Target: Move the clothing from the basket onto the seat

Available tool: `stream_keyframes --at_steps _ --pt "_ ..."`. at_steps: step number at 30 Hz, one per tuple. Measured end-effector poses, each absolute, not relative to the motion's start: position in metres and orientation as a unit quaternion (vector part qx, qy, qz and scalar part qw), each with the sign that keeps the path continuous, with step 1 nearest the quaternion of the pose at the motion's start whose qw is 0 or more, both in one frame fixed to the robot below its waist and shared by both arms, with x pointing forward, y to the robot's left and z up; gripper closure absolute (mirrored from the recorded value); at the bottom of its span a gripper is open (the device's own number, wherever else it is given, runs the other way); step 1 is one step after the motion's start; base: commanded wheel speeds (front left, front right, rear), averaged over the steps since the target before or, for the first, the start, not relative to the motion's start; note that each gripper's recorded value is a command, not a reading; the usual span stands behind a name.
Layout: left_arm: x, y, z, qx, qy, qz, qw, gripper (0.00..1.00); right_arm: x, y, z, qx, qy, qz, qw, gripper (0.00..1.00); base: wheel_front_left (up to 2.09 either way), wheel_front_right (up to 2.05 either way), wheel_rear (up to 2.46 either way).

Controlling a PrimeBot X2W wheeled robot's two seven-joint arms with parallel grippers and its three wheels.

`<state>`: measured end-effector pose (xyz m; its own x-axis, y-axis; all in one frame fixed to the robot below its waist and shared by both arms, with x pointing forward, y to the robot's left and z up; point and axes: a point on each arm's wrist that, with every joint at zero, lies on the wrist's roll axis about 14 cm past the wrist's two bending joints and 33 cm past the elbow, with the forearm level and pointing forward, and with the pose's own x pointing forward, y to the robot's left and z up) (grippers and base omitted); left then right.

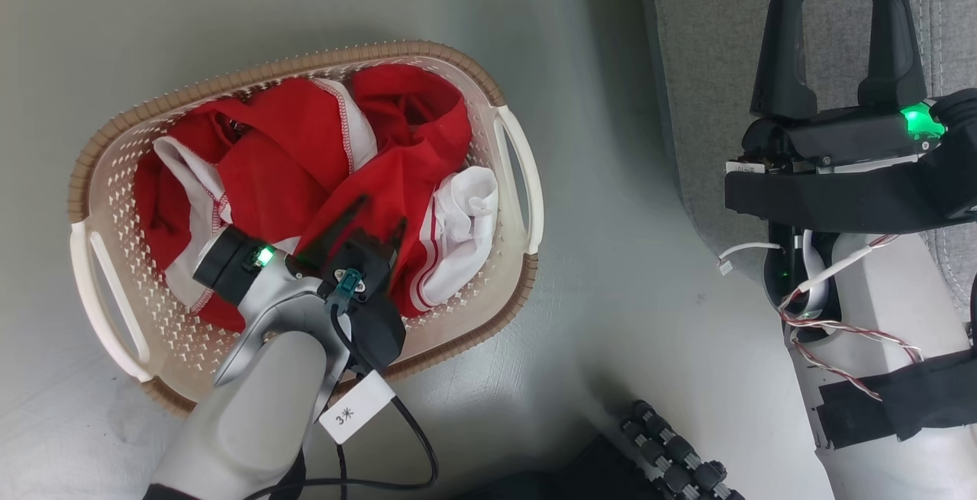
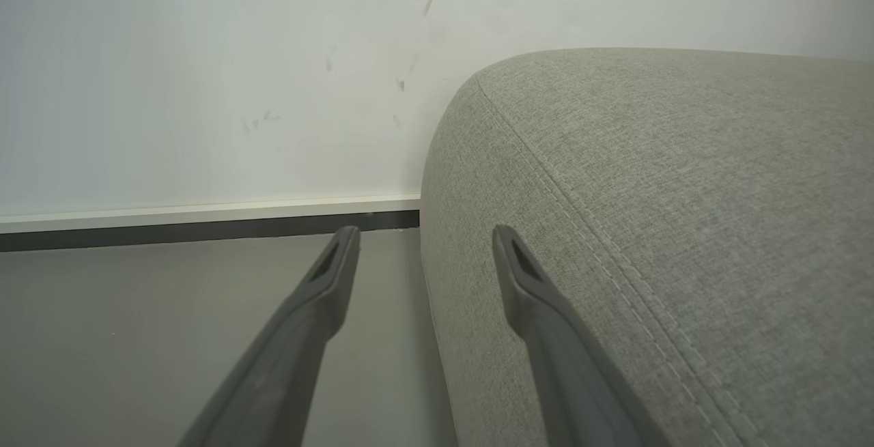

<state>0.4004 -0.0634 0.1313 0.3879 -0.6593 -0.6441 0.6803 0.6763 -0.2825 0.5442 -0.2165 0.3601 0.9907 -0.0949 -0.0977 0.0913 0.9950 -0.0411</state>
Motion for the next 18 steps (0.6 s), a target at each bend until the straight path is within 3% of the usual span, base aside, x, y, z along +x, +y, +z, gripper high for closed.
stream_keyframes --at_steps 7,18 --pt "0.400 -0.066 0.134 0.020 0.380 -0.408 0.830 1.00 0.544 -0.219 0.362 -0.018 0.051 -0.052 0.997 0.00 0.00 0.00 0.00" --pt "0.416 -0.061 0.163 0.002 0.346 -0.391 0.853 1.00 0.544 -0.217 0.369 -0.009 0.050 -0.054 0.997 0.00 0.00 0.00 0.00"
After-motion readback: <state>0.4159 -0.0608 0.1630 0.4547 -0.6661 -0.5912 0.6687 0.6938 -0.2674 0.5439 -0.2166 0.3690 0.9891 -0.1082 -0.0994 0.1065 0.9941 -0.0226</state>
